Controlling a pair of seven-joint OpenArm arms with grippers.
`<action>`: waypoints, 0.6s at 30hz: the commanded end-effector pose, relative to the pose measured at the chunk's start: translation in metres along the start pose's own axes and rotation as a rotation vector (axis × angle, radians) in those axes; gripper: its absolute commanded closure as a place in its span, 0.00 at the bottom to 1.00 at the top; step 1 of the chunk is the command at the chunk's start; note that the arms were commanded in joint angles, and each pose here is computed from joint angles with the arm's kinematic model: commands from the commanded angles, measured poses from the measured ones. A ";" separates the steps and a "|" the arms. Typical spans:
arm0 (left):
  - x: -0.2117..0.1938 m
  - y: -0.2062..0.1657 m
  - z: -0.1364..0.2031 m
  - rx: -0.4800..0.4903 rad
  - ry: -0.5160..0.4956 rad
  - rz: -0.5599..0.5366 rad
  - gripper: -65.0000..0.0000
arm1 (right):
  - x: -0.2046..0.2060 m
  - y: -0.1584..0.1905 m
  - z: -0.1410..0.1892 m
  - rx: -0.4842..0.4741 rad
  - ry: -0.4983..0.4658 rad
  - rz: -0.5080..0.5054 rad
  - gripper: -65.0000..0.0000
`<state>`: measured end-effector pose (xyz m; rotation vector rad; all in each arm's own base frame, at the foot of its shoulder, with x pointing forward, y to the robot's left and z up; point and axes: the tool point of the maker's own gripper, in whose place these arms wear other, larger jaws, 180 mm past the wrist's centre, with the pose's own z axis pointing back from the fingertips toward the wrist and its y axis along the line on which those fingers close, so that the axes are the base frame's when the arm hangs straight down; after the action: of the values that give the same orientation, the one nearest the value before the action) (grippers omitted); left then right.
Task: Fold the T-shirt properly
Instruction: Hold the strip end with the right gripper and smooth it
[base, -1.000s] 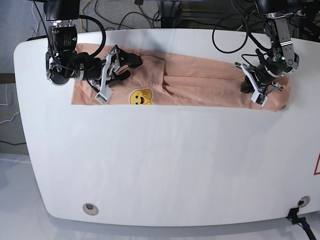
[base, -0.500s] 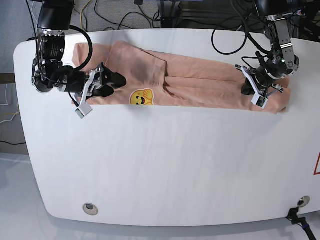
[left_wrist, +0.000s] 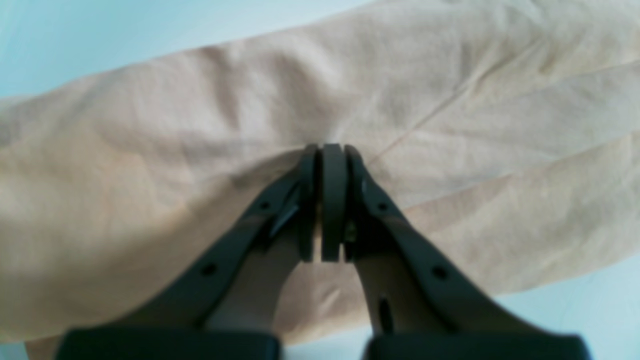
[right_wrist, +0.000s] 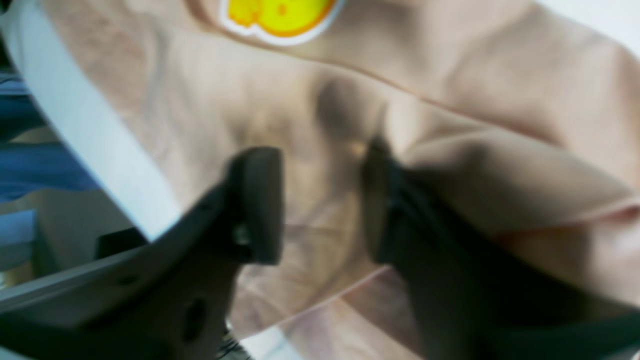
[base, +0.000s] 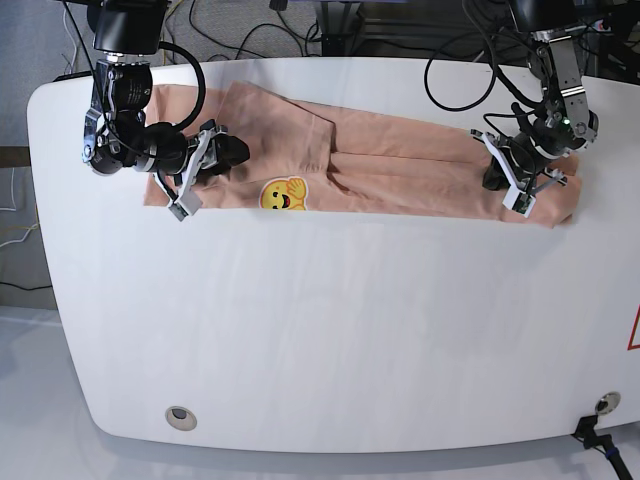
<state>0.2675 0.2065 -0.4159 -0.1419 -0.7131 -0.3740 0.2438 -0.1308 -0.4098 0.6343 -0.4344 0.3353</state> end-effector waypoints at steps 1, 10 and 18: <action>0.010 0.006 0.004 0.013 -0.025 -0.016 1.00 | 0.007 -0.009 0.006 -0.046 -0.011 0.033 0.73; 0.000 0.004 0.006 0.010 -0.008 -0.008 1.00 | 0.016 -0.032 -0.004 -0.140 0.071 0.096 0.79; 0.022 0.003 0.027 0.048 -0.068 -0.073 1.00 | 0.017 -0.032 -0.024 -0.095 0.080 0.094 0.79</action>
<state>0.2520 0.2073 -0.4048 -0.1039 -0.7121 -0.4105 0.2905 -0.1276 -0.4231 0.5662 -0.4842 0.4007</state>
